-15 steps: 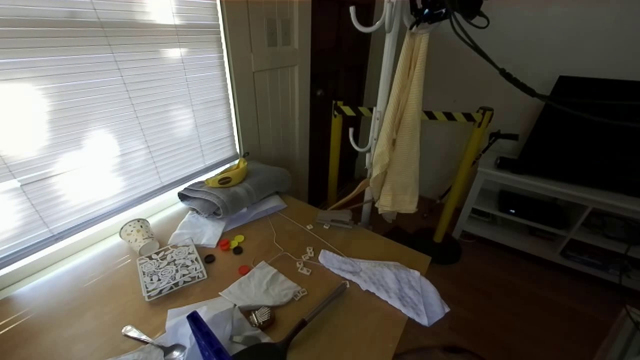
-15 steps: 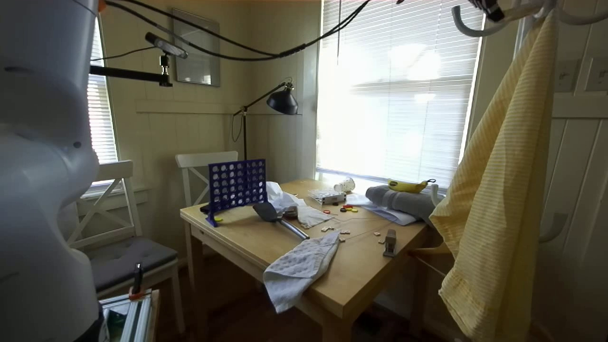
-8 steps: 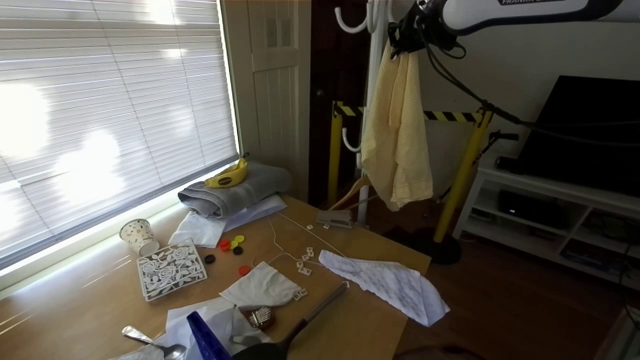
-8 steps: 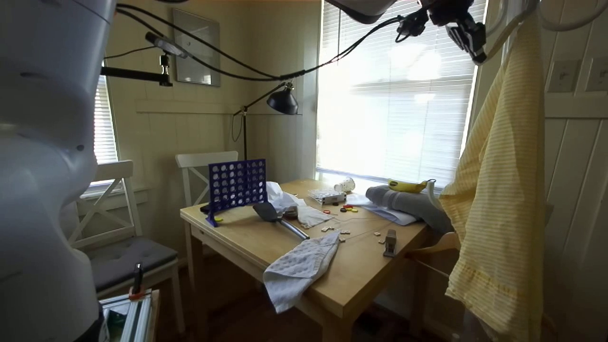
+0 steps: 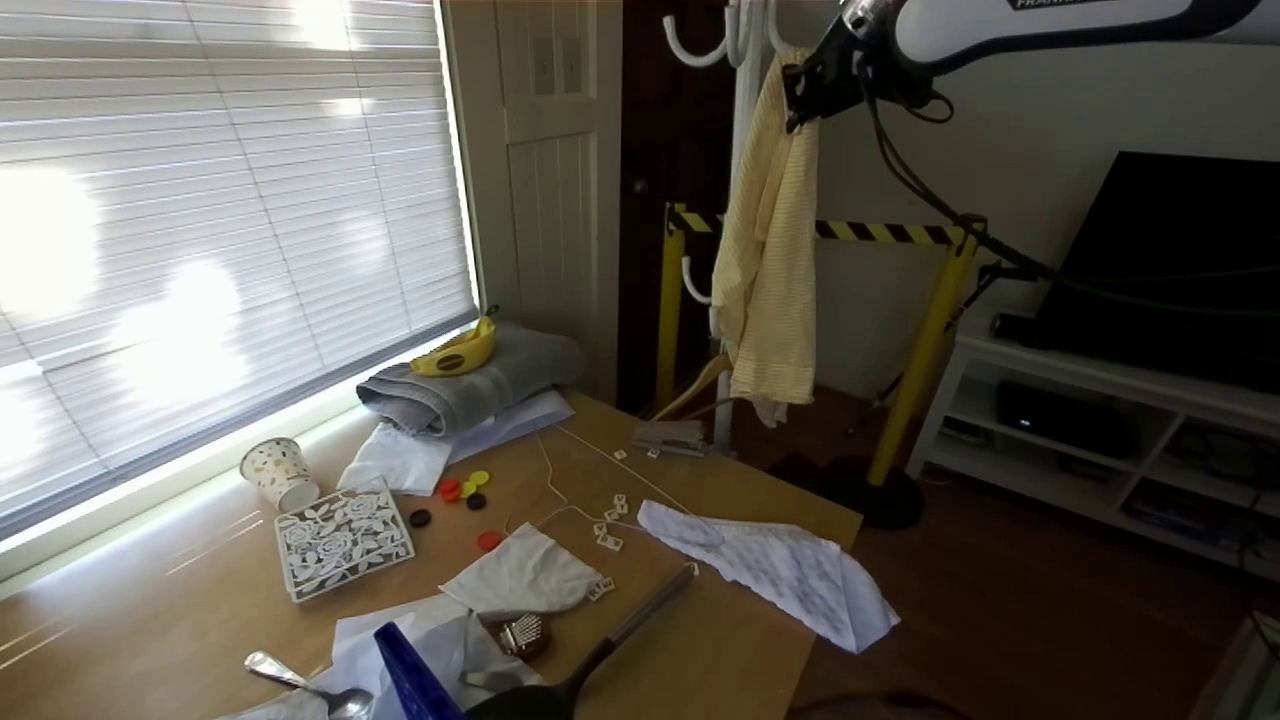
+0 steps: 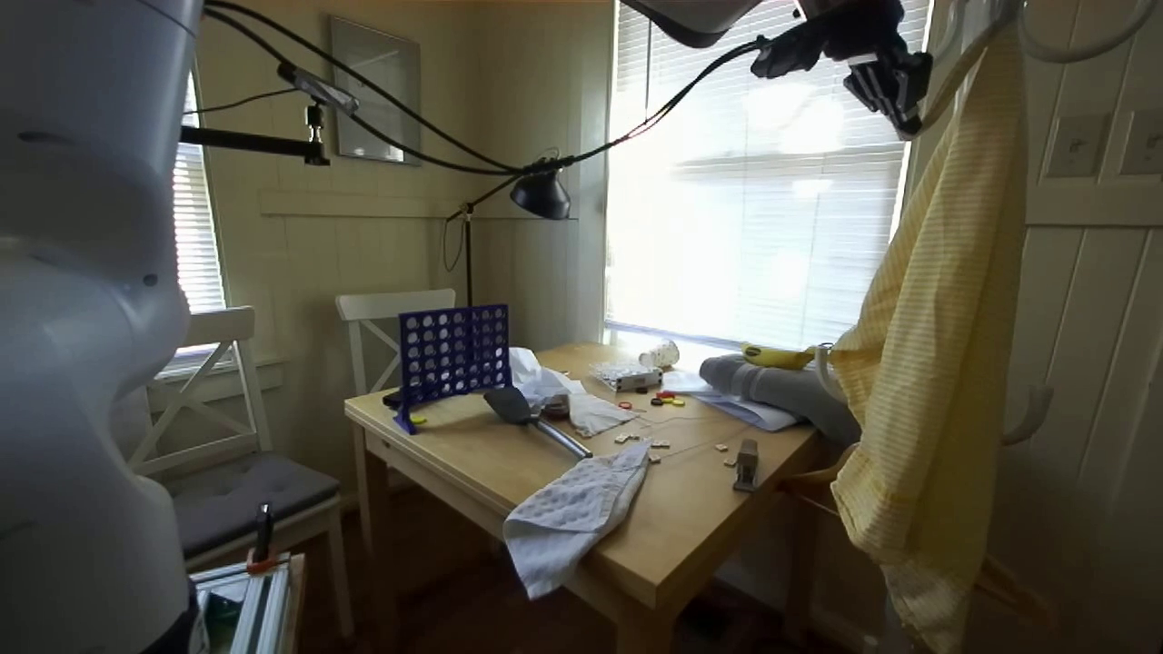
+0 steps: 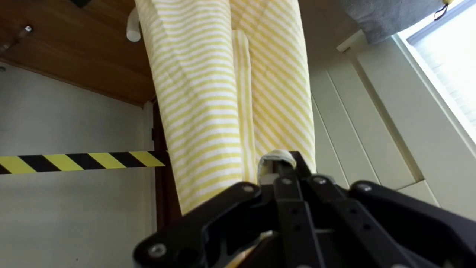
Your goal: Pick up the yellow towel and hang it on the upper hook pointing toward you
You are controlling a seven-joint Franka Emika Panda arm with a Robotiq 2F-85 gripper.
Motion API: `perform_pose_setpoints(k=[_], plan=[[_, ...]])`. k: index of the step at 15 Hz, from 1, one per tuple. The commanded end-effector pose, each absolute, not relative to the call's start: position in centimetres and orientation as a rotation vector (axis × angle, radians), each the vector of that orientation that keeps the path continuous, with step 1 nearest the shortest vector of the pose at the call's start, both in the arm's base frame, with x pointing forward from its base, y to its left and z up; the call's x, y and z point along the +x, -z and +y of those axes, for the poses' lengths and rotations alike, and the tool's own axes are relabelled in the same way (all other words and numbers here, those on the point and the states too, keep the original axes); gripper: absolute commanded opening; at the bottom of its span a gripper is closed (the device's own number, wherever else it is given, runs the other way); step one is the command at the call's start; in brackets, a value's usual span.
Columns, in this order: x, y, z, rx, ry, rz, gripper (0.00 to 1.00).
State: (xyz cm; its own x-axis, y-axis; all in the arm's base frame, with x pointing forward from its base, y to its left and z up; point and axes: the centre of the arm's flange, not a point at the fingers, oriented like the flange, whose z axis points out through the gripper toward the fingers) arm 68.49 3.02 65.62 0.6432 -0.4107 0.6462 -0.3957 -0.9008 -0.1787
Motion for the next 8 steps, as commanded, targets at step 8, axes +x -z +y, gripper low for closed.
perform_pose_setpoints(k=[8], plan=[[67.7,-65.1,0.9,-2.894,1.082,0.650,0.01]])
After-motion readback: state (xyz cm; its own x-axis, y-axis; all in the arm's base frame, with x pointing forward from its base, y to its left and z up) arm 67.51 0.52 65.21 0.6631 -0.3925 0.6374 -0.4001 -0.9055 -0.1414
